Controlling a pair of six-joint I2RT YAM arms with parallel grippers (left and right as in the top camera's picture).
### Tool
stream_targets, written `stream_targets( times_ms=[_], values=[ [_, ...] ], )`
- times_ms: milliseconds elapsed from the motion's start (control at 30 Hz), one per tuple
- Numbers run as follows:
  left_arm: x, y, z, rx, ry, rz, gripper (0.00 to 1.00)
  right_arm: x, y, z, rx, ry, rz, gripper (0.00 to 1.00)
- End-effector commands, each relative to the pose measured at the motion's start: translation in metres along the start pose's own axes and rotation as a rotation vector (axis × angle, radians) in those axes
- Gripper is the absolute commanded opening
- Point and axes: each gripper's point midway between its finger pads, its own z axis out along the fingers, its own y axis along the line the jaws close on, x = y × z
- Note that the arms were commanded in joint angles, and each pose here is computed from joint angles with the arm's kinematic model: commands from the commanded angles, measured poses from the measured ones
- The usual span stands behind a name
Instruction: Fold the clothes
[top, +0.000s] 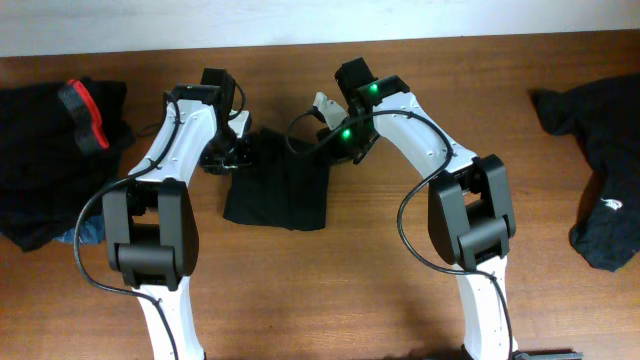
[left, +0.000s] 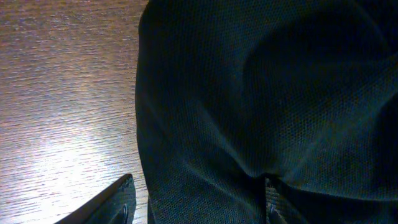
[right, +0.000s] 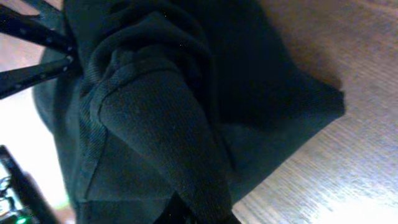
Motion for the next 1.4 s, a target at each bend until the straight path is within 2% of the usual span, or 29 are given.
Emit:
stream_targets(
  times_ms=[0,200,333,367,400,433,467,600,733,767,833,1000,1033,1100,1133,1233,1367],
  values=[
    [0.004,0.001,0.003,-0.008,0.013,0.016,0.64,-0.001,-0.005,-0.019,-0.067,-0.021,0.083,0.04],
    [0.004,0.001,0.003,-0.008,0.013,0.016,0.64,-0.004,-0.067,-0.057,-0.025,-0.101,0.211,0.04],
    [0.004,0.001,0.003,-0.008,0.013,0.016,0.64,-0.002,-0.083,-0.068,-0.017,-0.121,0.229,0.04],
    [0.004,0.001,0.003,-0.008,0.013,0.016,0.64,-0.001,-0.083,-0.068,-0.017,-0.117,0.222,0.15],
    [0.004,0.001,0.003,-0.008,0.013,0.016,0.64,0.001,-0.082,-0.067,-0.018,-0.109,0.212,0.34],
    [0.004,0.001,0.003,-0.008,0.014,0.016,0.64,0.002,-0.081,-0.066,-0.018,-0.104,0.203,0.41],
    [0.005,0.001,0.003,-0.007,0.016,0.015,0.64,0.004,-0.077,-0.062,-0.011,-0.086,0.187,0.45],
    [0.007,0.001,0.003,-0.008,0.023,0.015,0.64,0.016,-0.081,-0.054,0.093,-0.021,0.184,0.43],
    [0.007,0.001,0.003,-0.008,0.023,0.015,0.64,0.028,-0.079,-0.06,0.124,0.036,0.209,0.26],
    [0.007,0.001,0.003,-0.008,0.023,0.015,0.64,0.027,-0.075,-0.066,0.123,0.04,0.193,0.19],
    [0.007,0.001,0.003,-0.007,0.023,0.015,0.64,0.024,-0.067,-0.078,0.125,0.036,0.161,0.11],
    [0.004,-0.025,0.001,0.142,0.014,0.036,0.63,0.024,-0.051,-0.102,0.144,0.061,0.103,0.18],
    [0.003,-0.03,0.0,0.171,0.008,0.05,0.63,0.027,-0.05,-0.101,0.141,0.075,0.101,0.22],
    [0.0,-0.044,-0.003,0.255,-0.012,0.089,0.63,0.036,-0.045,-0.098,0.132,0.115,0.087,0.37],
    [-0.002,-0.049,-0.004,0.284,-0.02,0.106,0.63,0.038,-0.045,-0.095,0.137,0.127,0.087,0.38],
    [-0.005,-0.064,-0.009,0.372,-0.045,0.145,0.63,0.041,-0.044,-0.085,0.139,0.144,0.077,0.39],
    [-0.006,-0.065,-0.01,0.378,-0.05,0.146,0.63,0.04,-0.057,-0.064,0.143,0.125,0.067,0.39]
  ],
)
